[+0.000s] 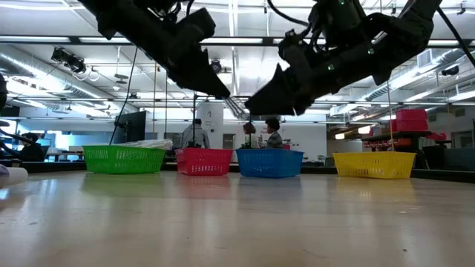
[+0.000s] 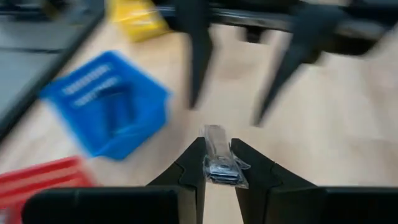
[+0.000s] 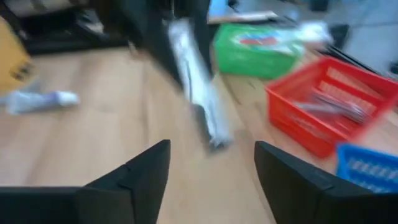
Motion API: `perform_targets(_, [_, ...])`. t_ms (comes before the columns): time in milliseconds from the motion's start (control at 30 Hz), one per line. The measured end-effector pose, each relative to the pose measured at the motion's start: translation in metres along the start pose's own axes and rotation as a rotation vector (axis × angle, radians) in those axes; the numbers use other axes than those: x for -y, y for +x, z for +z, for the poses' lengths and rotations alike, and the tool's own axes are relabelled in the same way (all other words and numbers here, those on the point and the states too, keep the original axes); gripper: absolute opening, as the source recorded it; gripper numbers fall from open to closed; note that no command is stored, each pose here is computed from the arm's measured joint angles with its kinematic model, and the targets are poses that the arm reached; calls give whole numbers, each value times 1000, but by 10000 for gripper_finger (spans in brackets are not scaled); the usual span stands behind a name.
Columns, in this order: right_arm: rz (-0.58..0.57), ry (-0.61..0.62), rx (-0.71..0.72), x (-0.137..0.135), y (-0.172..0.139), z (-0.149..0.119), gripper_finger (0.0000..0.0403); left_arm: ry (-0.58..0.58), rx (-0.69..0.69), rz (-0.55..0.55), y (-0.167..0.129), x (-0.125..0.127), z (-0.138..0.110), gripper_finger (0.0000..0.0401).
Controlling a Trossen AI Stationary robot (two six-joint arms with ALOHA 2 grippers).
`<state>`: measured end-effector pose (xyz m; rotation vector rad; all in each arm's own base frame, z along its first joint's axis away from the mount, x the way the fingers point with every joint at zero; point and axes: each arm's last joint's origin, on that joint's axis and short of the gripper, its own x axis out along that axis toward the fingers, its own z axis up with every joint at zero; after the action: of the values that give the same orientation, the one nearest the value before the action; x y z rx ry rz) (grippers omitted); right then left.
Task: Pick & Place Travel size toiletries
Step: Put the nail cutter into the red basket
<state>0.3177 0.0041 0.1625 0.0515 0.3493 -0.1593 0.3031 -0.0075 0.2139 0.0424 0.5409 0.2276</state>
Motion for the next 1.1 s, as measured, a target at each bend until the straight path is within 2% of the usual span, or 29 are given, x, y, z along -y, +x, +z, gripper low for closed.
perform_targets(100, [-59,-13,-52,1,-1,-6,255,-30,6,156,1,-11,0,65])
perform_targets(233, [-60,3,-160,0,-2,-16,263,-50,-25,303,6,-40,-2,66])
perform_targets(400, [-59,8,-264,-4,-5,-27,258,-227,-72,404,9,-90,-10,66])
perform_targets(467, [-58,5,-274,-5,-6,-28,252,-281,-92,399,9,-107,-14,66])
perform_targets(700, [-57,8,-270,-5,-5,-27,234,-293,-150,372,26,-142,-38,73])
perform_targets(867, [-57,7,-271,-5,-6,-27,226,-255,-167,330,50,-151,-56,80])
perform_targets(1100, [-57,6,-278,-5,-6,-28,217,-196,-143,325,56,-149,-55,117])
